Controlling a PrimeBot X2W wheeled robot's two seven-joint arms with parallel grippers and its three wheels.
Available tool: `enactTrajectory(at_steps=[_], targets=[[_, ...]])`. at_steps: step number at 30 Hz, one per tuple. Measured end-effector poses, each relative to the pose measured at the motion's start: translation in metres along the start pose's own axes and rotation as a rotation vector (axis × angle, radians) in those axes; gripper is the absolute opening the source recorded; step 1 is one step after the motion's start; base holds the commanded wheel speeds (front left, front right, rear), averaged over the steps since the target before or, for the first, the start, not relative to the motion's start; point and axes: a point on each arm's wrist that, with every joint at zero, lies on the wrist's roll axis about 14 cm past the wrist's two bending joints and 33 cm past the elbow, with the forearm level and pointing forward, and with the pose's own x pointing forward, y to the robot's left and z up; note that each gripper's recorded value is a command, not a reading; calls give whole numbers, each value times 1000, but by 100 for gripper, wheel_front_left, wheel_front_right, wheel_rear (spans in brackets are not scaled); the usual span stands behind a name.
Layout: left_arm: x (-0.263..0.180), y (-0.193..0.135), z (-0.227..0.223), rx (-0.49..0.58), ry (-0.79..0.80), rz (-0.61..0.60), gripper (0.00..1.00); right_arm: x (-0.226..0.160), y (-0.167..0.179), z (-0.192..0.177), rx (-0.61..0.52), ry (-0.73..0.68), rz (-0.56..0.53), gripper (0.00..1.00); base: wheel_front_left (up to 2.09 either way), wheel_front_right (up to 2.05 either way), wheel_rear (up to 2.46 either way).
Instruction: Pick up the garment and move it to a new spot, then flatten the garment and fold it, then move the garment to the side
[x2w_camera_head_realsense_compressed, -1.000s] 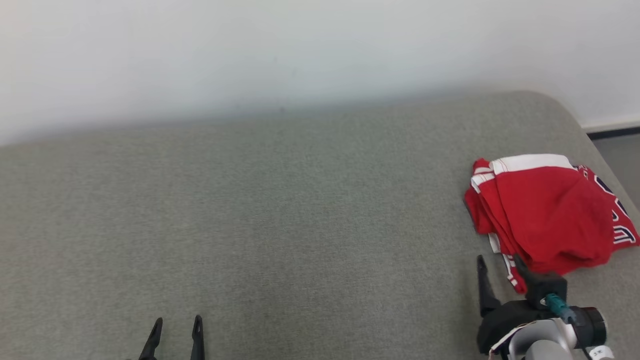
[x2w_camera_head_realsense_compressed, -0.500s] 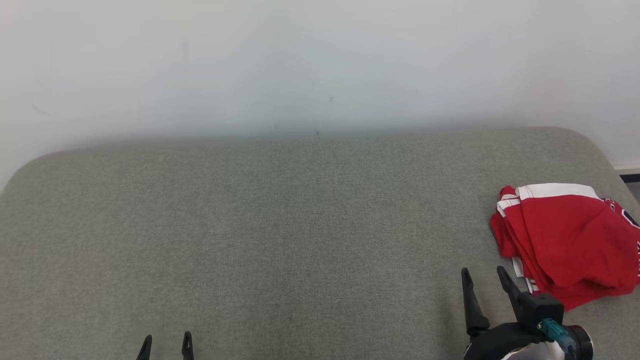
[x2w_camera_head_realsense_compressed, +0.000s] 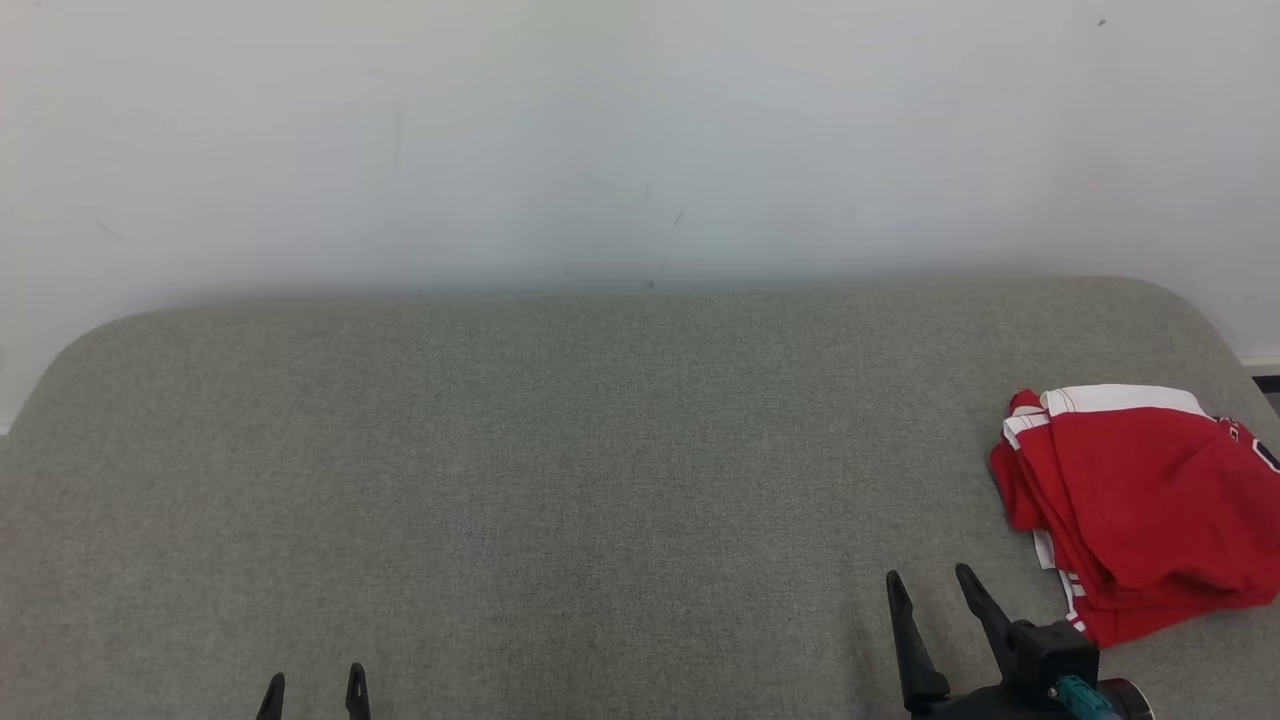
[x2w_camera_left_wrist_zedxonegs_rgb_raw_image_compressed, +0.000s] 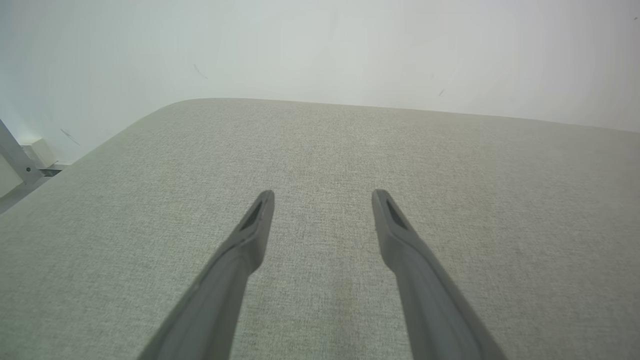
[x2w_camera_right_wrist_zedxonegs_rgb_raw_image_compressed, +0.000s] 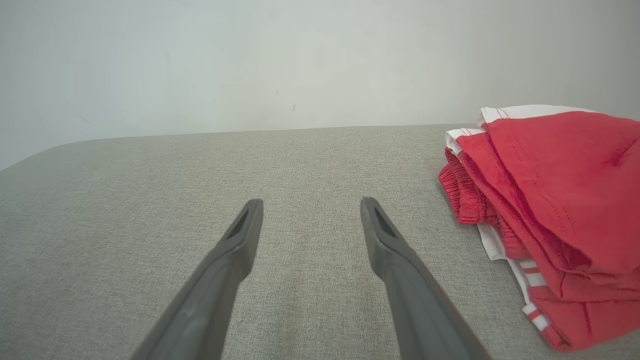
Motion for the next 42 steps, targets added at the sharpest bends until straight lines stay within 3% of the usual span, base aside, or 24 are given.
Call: enactTrajectory(at_steps=[42], targets=[[1, -10, -10, -39, 32, -31, 100, -8, -1, -15, -39, 46, 3, 100, 0, 0, 0]])
